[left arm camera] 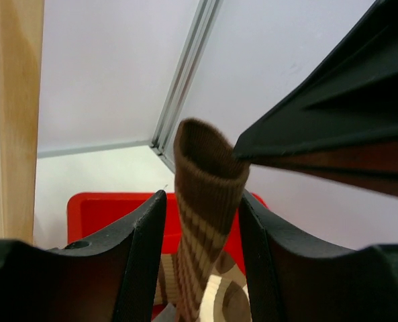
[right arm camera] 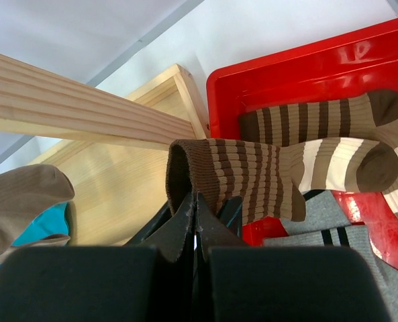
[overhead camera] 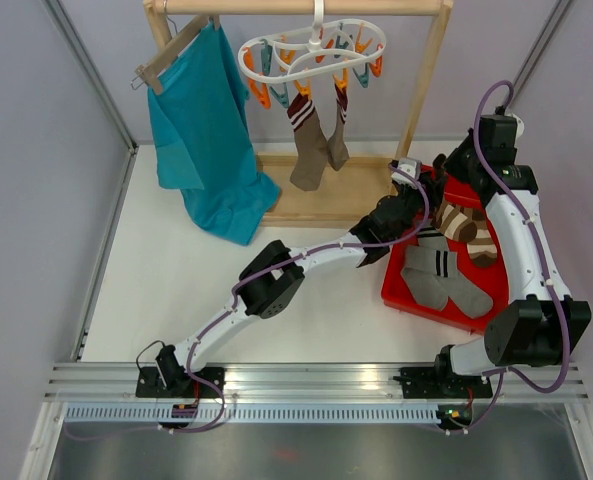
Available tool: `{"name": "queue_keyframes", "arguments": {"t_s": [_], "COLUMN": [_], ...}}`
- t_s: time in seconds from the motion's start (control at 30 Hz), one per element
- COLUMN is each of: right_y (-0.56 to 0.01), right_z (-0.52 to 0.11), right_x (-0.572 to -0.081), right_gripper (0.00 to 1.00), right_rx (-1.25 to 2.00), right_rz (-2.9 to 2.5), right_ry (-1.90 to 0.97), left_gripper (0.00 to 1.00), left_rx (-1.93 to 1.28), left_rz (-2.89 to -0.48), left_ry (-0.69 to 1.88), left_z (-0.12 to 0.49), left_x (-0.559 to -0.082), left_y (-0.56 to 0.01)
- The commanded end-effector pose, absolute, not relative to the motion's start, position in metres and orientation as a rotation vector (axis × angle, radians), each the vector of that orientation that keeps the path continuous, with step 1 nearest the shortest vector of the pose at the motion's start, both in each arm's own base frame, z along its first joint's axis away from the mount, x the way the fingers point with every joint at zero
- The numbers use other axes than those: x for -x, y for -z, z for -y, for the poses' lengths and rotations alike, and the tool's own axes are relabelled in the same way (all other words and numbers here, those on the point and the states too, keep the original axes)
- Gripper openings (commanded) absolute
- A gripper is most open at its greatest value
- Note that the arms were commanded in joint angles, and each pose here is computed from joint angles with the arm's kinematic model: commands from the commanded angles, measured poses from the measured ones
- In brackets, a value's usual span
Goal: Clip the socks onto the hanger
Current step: Pick up the sock from the bin.
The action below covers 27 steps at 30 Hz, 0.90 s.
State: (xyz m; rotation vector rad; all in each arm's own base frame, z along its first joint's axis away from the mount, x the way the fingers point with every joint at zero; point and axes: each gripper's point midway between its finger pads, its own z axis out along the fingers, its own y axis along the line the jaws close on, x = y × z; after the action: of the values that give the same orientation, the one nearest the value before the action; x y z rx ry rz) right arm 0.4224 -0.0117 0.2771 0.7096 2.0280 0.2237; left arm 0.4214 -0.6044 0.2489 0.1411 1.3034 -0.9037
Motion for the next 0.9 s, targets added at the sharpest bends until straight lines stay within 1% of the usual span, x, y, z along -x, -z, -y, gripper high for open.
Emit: {"name": "queue_keyframes", "arguments": {"t_s": [0.0,0.33,0.57,0.73,0.77,0.83,0.87], "right_y": [-0.295,-0.294,-0.294,-0.292,-0.292,-0.293,-0.292], "right_z": [0.007,0.006,0.006,0.006,0.006,0.007,0.006], "right_x": [-0.422,-0.422,-0.423,-0.421,-0.421,-0.421,-0.420], "right_gripper": [0.00,0.00,0.00,0.00,0.00,0.00,0.00], "right_rx": [-0.694,-0.694,-0.695,-0.694,-0.693,-0.692,-0.691], "right_rz": [-1.983,-1.985,-1.983,-1.988,-1.989,-1.984,-1.987], "right_ry": [-0.254,-0.260,-0.259,-0.256,-0.256,-0.255,-0.255], "left_gripper": [0.53,0.53,0.47,0.32,0.26,0.20,0.14], "left_rx": [-0.125,-0.109,-0.098,-0.092,-0.102,-0.107,-0.120], "left_rz": [-1.289,-1.295,-1.309,-1.308,-1.307,-1.296,-1.285], "left_ry": [0.944,0.930,0.923,0.903,0.889,0.879,0.866], "left_z": [0.606,0.606,0.605,0.603,0.603,0.602,0.601], "left_x": [-0.417,-0.421,-0.423,-0.425,-0.426,-0.427,-0.426], "left_y": [-0.251,-0.247,-0.243,-0.243,-0.243,-0.247,-0.250]}}
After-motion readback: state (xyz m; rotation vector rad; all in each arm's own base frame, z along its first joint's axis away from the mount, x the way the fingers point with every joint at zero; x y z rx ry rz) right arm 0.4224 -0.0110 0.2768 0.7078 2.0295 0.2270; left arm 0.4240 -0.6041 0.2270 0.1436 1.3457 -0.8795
